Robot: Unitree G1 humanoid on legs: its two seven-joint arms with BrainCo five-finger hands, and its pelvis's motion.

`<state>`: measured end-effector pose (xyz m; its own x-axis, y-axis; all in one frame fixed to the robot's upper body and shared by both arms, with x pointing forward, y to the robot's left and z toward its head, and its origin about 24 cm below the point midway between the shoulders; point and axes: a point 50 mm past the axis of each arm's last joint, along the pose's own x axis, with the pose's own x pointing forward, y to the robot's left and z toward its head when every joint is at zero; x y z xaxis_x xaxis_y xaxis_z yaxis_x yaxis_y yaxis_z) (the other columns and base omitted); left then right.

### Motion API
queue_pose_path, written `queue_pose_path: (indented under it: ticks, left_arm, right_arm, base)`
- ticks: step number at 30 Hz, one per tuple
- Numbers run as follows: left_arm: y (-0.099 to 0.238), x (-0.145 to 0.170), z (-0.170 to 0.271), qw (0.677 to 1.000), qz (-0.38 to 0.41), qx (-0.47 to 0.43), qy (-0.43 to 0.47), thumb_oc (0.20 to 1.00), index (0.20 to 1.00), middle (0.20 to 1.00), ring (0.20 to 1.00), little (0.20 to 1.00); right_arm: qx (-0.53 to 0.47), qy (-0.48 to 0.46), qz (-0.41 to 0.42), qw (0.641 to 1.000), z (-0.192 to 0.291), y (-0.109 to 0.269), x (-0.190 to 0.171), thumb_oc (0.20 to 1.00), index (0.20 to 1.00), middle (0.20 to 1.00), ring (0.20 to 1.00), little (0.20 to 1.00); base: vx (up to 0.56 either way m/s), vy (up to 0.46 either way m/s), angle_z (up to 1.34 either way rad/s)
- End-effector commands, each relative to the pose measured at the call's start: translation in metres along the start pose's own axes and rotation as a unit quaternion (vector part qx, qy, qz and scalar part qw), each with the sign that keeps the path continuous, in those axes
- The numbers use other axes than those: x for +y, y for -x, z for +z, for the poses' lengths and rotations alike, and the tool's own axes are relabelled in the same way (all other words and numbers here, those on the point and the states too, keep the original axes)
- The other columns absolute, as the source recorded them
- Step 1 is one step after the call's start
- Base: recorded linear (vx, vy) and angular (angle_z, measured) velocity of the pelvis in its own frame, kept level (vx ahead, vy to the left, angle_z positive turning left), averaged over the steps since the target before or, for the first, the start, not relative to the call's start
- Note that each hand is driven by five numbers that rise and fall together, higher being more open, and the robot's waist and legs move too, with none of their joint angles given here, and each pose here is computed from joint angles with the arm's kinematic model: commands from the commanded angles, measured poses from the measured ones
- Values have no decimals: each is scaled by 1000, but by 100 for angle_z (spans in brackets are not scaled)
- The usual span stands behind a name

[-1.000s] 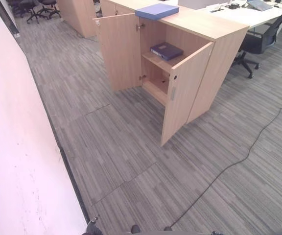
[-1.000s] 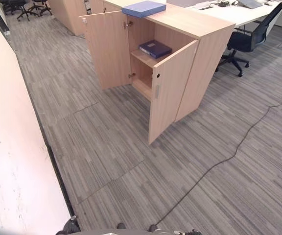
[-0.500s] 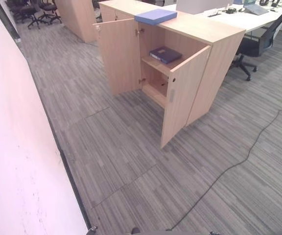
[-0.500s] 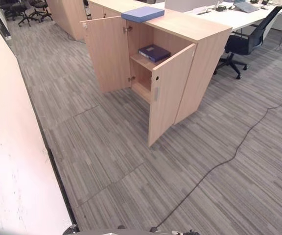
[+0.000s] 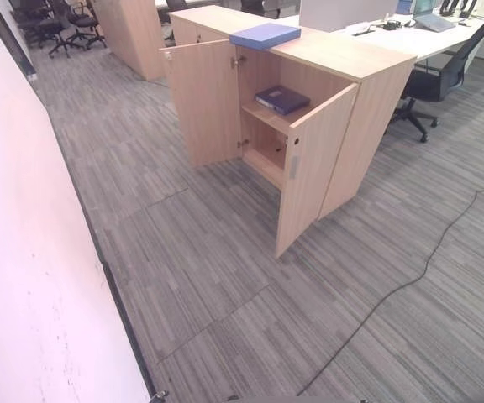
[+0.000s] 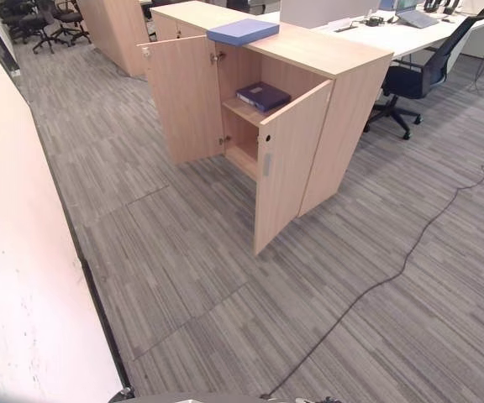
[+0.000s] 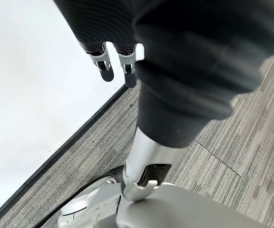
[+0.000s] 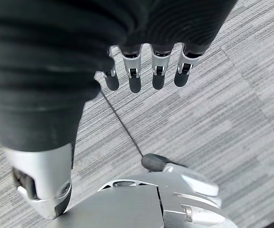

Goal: Put the empty folder in the office cabinet

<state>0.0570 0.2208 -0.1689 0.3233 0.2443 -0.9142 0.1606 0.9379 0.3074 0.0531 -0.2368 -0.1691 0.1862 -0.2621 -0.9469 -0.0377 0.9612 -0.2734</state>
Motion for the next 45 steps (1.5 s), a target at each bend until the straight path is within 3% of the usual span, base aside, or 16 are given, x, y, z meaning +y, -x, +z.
queue_pose_path:
  ticks: [1,32,39,45]
  left_arm:
    - [-3,4,9,1000,5,4,27,1000,1000,1000,1000,1000]
    - [-4,17,6,997,26,13,76,1000,1000,1000,1000,1000]
    - [-7,25,31,993,39,-23,111,1000,1000,1000,1000,1000]
    - [-5,20,14,993,33,6,117,1000,1000,1000,1000,1000]
  right_arm:
    - [13,14,7,1000,0,0,3,1000,1000,1000,1000,1000]
    - [7,41,15,999,6,-1,-5,1000,1000,1000,1000,1000]
    - [-7,27,3,1000,21,-2,-13,1000,1000,1000,1000,1000]
    - [-2,48,-5,999,18,-2,-19,1000,1000,1000,1000,1000]
  base:
    - [0,0,0]
    - [25,-14,-1]
    - [-28,-134,13]
    - [191,10,16]
